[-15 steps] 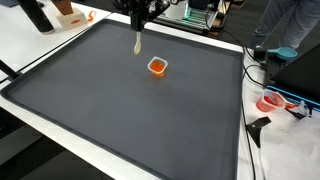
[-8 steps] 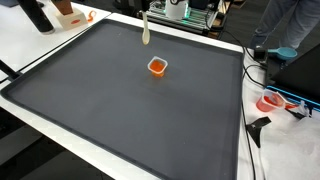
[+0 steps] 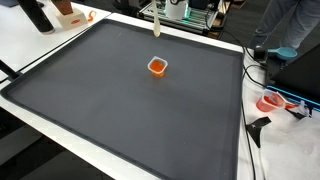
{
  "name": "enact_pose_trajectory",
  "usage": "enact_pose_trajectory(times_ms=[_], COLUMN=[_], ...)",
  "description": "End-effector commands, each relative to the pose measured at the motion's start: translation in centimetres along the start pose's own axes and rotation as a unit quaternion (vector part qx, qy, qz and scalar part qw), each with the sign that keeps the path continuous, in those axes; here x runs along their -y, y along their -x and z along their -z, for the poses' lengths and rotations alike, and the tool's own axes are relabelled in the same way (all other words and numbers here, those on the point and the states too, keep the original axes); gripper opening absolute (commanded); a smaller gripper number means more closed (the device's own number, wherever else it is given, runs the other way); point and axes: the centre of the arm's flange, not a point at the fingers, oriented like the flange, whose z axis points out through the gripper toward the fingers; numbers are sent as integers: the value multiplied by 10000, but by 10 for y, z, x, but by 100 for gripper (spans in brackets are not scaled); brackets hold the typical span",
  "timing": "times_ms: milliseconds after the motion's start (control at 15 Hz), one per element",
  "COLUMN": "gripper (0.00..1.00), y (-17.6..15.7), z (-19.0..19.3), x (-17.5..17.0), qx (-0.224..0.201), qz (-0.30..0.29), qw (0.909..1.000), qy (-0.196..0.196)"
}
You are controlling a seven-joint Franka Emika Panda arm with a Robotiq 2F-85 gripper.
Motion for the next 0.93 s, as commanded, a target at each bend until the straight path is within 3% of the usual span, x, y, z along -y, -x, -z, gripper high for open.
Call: enact_pose_trajectory(times_ms=[0, 733, 800, 867], gripper=[13, 13, 3, 3], y=[1, 4, 4, -4], z=[0, -1, -1, -8], x=[0, -1, -1, -8], qx=[16, 45, 45, 419], qz=[13, 11, 11, 114], qw=[10000, 10000, 10000, 9984], qy=[-49, -83, -83, -355])
